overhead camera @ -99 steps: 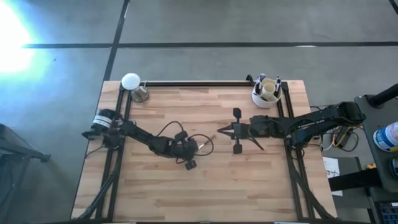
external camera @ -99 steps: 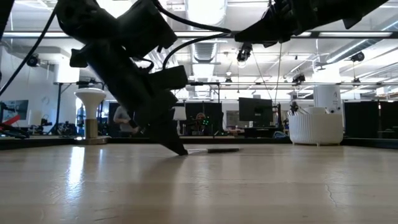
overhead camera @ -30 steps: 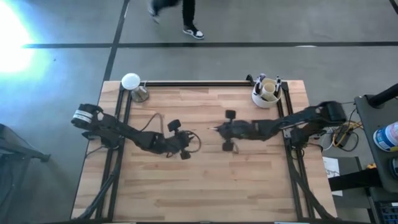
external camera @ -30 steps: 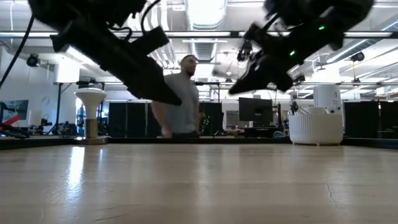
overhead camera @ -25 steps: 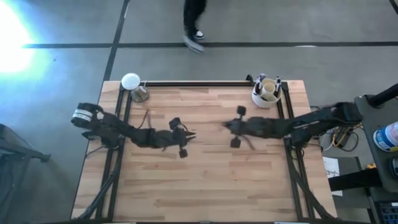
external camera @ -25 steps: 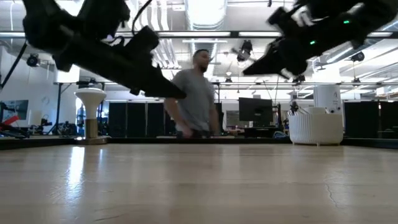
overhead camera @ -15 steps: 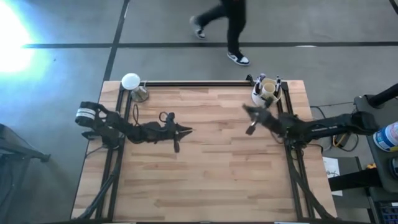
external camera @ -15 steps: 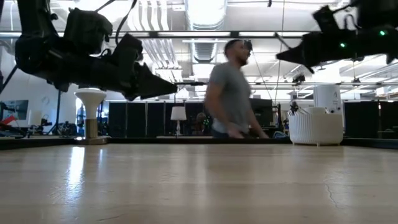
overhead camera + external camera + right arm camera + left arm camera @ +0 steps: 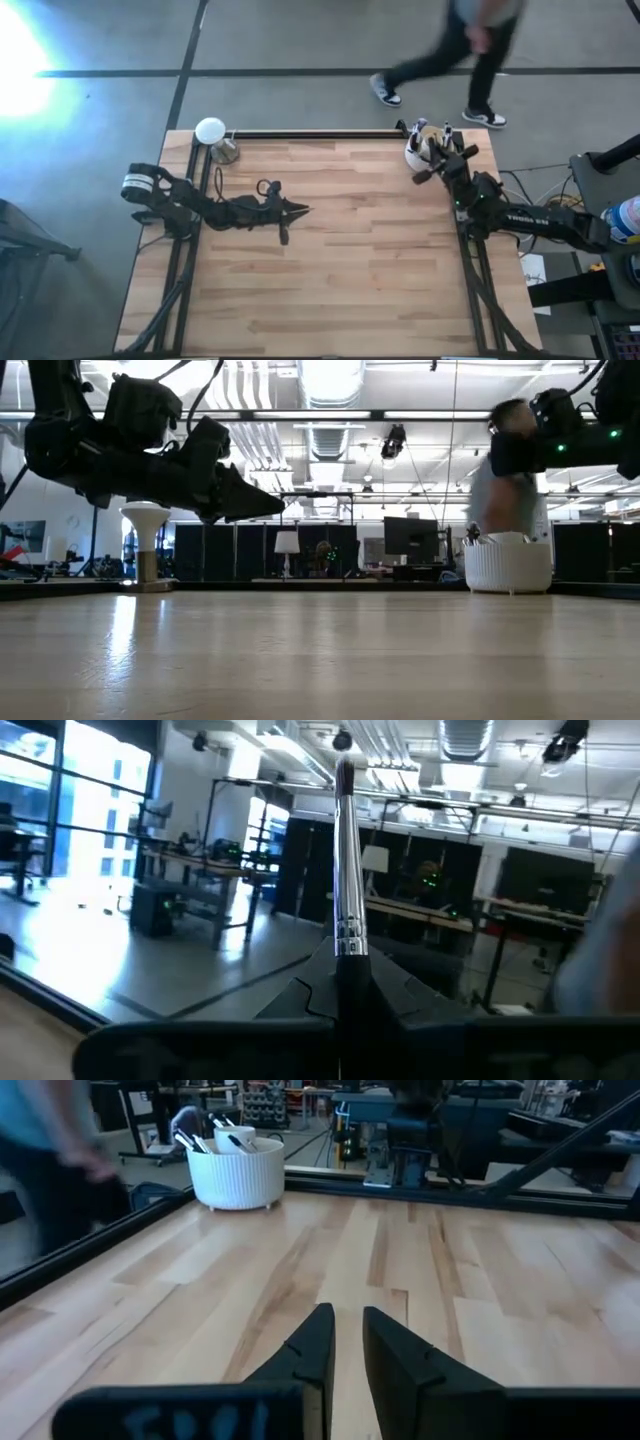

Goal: Put items in baskets/containers
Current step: Put the black eyeshadow brush into the white organizer

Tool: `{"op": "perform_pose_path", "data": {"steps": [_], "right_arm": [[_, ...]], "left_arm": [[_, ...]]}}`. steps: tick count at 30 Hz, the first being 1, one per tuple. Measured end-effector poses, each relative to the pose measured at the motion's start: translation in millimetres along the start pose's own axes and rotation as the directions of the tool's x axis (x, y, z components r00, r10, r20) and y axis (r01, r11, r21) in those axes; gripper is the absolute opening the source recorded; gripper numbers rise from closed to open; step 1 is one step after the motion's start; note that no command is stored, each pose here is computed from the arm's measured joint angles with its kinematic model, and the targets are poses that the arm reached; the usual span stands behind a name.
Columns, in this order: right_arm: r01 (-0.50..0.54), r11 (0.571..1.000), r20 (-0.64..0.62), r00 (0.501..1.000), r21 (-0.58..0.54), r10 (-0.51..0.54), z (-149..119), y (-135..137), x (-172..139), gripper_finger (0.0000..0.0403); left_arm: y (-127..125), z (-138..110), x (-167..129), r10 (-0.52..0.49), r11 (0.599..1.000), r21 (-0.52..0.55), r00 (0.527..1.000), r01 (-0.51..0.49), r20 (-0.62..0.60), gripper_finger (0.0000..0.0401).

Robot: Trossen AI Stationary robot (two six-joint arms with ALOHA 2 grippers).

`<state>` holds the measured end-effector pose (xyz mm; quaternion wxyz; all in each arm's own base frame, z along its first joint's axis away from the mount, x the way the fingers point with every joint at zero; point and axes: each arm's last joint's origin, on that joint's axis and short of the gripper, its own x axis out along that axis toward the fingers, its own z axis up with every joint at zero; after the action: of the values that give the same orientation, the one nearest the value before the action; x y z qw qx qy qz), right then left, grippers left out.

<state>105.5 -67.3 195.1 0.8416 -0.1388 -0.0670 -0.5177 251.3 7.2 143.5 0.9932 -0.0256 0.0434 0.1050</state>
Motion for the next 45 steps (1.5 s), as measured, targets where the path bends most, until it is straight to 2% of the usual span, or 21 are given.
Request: {"op": "perform_pose_path", "data": {"steps": [6, 13, 16, 23, 25, 27, 31, 34, 37, 42, 45], "right_arm": [[-0.010, 0.999, -0.040, 0.999, -0.043, 0.008, -10.5, -11.4, 8.4, 0.0008], [-0.166, 0.986, -0.125, 0.978, 0.017, 0.166, -29.2, -35.2, 15.3, 0.0008], [-0.168, 0.985, -0.149, 0.974, 0.032, 0.171, -32.6, -44.6, 14.1, 0.0008], [-0.212, 0.974, -0.048, 0.975, 0.084, 0.217, -21.0, -46.7, 7.9, 0.0008], [-0.288, 0.948, -0.008, 0.956, 0.135, 0.292, -17.2, -41.7, 5.8, 0.0008], [-0.391, 0.903, 0.035, 0.920, 0.176, 0.391, -13.2, -33.5, 3.0, 0.0008], [-0.515, 0.825, 0.122, 0.857, 0.234, 0.501, -3.2, -14.8, -3.9, 0.0008], [-0.575, 0.770, 0.213, 0.818, 0.278, 0.534, 7.8, -1.9, -10.8, 0.0008], [-0.612, 0.723, 0.300, 0.789, 0.321, 0.536, 19.2, 8.6, -18.7, 0.0008], [-0.676, 0.637, 0.413, 0.734, 0.369, 0.539, 34.1, 23.1, -31.2, 0.0008], [-0.695, 0.617, 0.431, 0.716, 0.369, 0.549, 36.9, 32.8, -35.8, 0.0008]], "left_arm": [[0.0, -1.4, -0.3, -0.001, 1.000, 0.003, 1.000, 0.002, -0.013, 0.0050], [0.2, -4.8, -0.4, 0.001, 1.000, 0.010, 0.999, 0.000, -0.046, 0.0050], [0.2, -4.8, -0.4, 0.001, 1.000, 0.010, 0.999, 0.000, -0.046, 0.0050], [0.1, -4.3, 0.0, 0.001, 1.000, 0.010, 0.999, -0.001, -0.044, 0.0050], [0.1, -4.2, 0.0, 0.001, 1.000, 0.010, 0.999, -0.001, -0.043, 0.0050], [0.0, -2.0, 0.1, 0.000, 1.000, 0.005, 1.000, 0.000, -0.020, 0.0050], [-2.1, 14.5, 0.5, -0.045, 0.999, -0.022, 0.989, 0.048, 0.138, 0.0050], [-5.5, 27.0, 1.8, -0.129, 0.991, -0.010, 0.963, 0.135, 0.237, 0.0049], [-10.2, 37.1, 8.8, -0.214, 0.976, 0.016, 0.940, 0.218, 0.267, 0.0044], [-16.4, 53.7, 28.1, -0.223, 0.973, -0.008, 0.943, 0.232, 0.249, 0.0042], [-22.6, 63.9, 38.7, -0.233, 0.972, 0.013, 0.946, 0.236, 0.227, 0.0042]]}}
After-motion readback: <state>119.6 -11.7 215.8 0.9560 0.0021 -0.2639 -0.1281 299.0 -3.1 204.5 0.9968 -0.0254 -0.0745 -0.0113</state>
